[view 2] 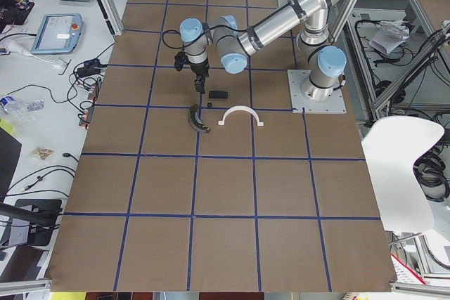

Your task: Place bearing gear from tray to pile

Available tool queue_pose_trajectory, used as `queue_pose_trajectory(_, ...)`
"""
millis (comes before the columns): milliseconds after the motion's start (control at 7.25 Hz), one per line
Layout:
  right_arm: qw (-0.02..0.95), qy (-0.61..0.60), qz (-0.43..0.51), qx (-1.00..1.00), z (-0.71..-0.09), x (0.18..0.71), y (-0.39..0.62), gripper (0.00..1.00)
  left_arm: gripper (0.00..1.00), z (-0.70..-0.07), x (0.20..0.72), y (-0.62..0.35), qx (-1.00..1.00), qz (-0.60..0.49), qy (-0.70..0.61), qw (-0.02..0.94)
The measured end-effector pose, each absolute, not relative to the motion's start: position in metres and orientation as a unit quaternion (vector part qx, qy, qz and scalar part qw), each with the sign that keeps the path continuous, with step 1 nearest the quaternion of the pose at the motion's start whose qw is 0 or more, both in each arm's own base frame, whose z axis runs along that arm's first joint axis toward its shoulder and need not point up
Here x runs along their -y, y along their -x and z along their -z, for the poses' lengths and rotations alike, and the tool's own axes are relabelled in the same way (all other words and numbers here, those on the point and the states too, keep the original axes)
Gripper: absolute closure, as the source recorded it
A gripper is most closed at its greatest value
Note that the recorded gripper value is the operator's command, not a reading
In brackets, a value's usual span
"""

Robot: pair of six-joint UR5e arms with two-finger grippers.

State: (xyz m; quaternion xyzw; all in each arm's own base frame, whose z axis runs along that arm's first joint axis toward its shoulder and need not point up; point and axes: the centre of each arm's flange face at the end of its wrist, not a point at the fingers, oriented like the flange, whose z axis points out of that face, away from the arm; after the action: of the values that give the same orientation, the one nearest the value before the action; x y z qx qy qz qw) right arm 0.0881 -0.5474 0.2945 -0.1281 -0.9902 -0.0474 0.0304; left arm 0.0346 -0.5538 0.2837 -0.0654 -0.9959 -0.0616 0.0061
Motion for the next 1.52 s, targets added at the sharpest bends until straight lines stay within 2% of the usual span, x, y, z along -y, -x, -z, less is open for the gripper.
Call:
queue_pose_trajectory(414,0.015,0.214,-0.003,0.977,-0.268,0.481,-0.277,1.0,0.0,-0.418,0.535,0.01,0.997,0.071,0.031,0.029)
queue_pose_trajectory(690,-0.013,0.244,-0.013,0.97,-0.249,0.442,-0.361,1.0,0.0,-0.461,0.494,0.043,0.998,0.056,0.012,0.025)
queue_pose_trajectory(828,-0.021,0.251,-0.016,0.968,-0.234,0.432,-0.385,0.96,0.0,-0.465,0.477,0.062,0.998,0.051,0.007,0.022)
queue_pose_trajectory(966,-0.031,0.254,-0.014,0.967,-0.217,0.428,-0.4,0.73,0.0,-0.466,0.466,0.077,0.999,0.047,0.003,0.019)
queue_pose_trajectory(1103,-0.043,0.252,-0.004,0.967,-0.205,0.427,-0.409,0.03,0.0,-0.465,0.462,0.084,0.999,0.045,-0.003,0.017)
queue_pose_trajectory(1517,-0.069,0.191,-0.03,0.979,-0.205,0.446,-0.397,0.0,0.0,-0.463,0.458,0.121,0.999,0.037,-0.022,0.012)
